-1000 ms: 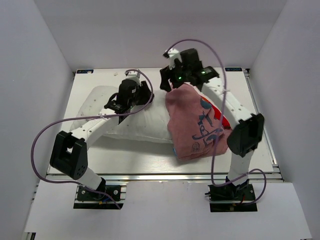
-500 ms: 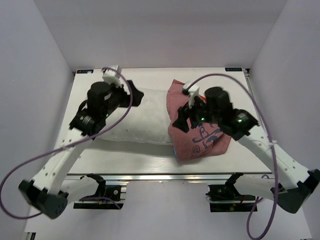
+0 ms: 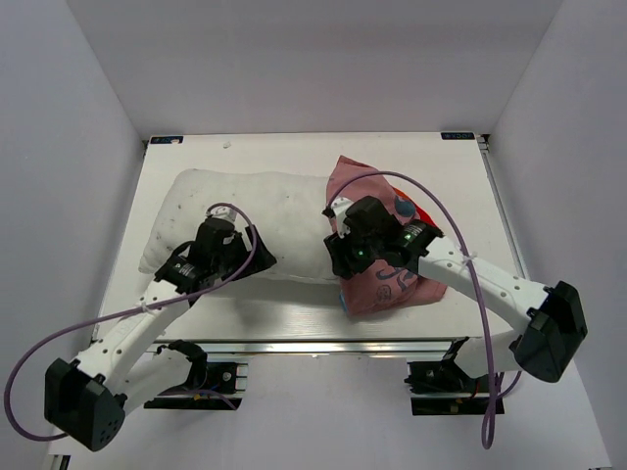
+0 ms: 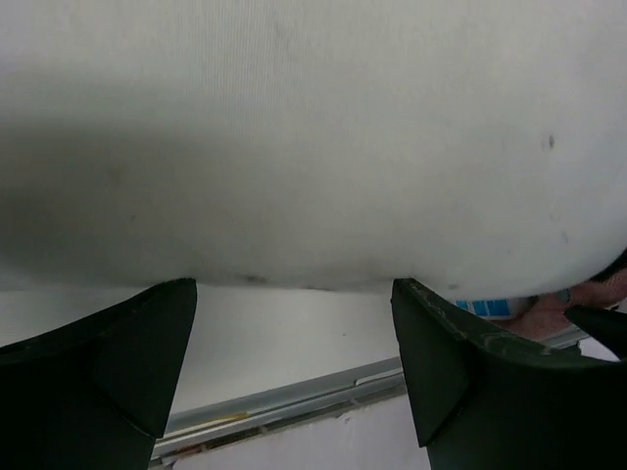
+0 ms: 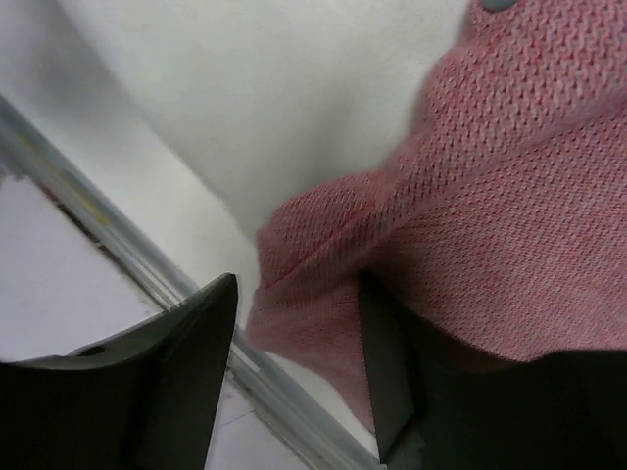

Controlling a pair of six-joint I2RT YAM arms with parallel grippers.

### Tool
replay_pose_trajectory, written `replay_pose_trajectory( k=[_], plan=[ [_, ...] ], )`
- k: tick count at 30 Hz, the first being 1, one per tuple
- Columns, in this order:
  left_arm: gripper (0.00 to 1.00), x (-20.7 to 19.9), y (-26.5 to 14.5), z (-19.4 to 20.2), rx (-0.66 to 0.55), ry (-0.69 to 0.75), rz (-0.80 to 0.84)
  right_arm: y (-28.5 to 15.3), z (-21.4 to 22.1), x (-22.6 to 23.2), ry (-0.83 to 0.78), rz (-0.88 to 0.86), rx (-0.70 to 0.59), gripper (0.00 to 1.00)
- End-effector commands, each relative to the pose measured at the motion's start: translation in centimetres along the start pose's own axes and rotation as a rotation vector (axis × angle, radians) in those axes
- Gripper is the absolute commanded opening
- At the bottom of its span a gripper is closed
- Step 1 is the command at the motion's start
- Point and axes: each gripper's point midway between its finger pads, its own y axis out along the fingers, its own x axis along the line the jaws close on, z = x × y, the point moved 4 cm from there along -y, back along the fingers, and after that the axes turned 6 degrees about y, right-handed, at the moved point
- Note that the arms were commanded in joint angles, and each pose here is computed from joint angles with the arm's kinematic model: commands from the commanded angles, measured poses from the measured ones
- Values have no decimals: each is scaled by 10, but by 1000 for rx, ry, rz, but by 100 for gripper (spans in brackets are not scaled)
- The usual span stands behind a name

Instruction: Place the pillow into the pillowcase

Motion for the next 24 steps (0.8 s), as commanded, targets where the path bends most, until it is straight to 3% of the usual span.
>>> replay_pose_trajectory(
  k=[1, 2, 3, 5, 7, 8, 11, 12, 14, 20, 24],
  plan=[
    [90, -11, 18, -11, -39, -83, 40, 6, -8, -7, -5, 62, -39, 45],
    [90, -12, 25, -13, -48, -83, 43, 8, -6, -7, -7, 58, -33, 39],
    [89, -9, 37, -12, -37, -84, 23, 9, -4, -6, -9, 47, -29, 23],
    [87, -5, 48, -14, -46, -86, -14, 7, -6, -1, -16, 12, -30, 11],
    [78, -3, 62, -20, -74, -73, -28, -1, -16, 5, -25, -17, -61, 0],
    [62, -4, 66, -21, -79, -68, -25, -4, -21, 8, -29, -28, -74, 0],
    [36, -10, 80, -29, -96, -49, 2, -18, -43, 20, -36, -82, -138, 0],
    [19, -13, 82, -32, -101, -43, 14, -21, -47, 24, -36, -99, -152, 0],
    [3, -21, 85, -41, -121, -38, 46, -30, -64, 31, -32, -130, -202, 0],
    [0, -62, 60, -73, -220, -10, 248, -57, -121, 57, -27, -221, -323, 0],
    [0, -103, 19, -110, -345, 15, 405, -49, -156, 61, -11, -203, -358, 0]
  ],
)
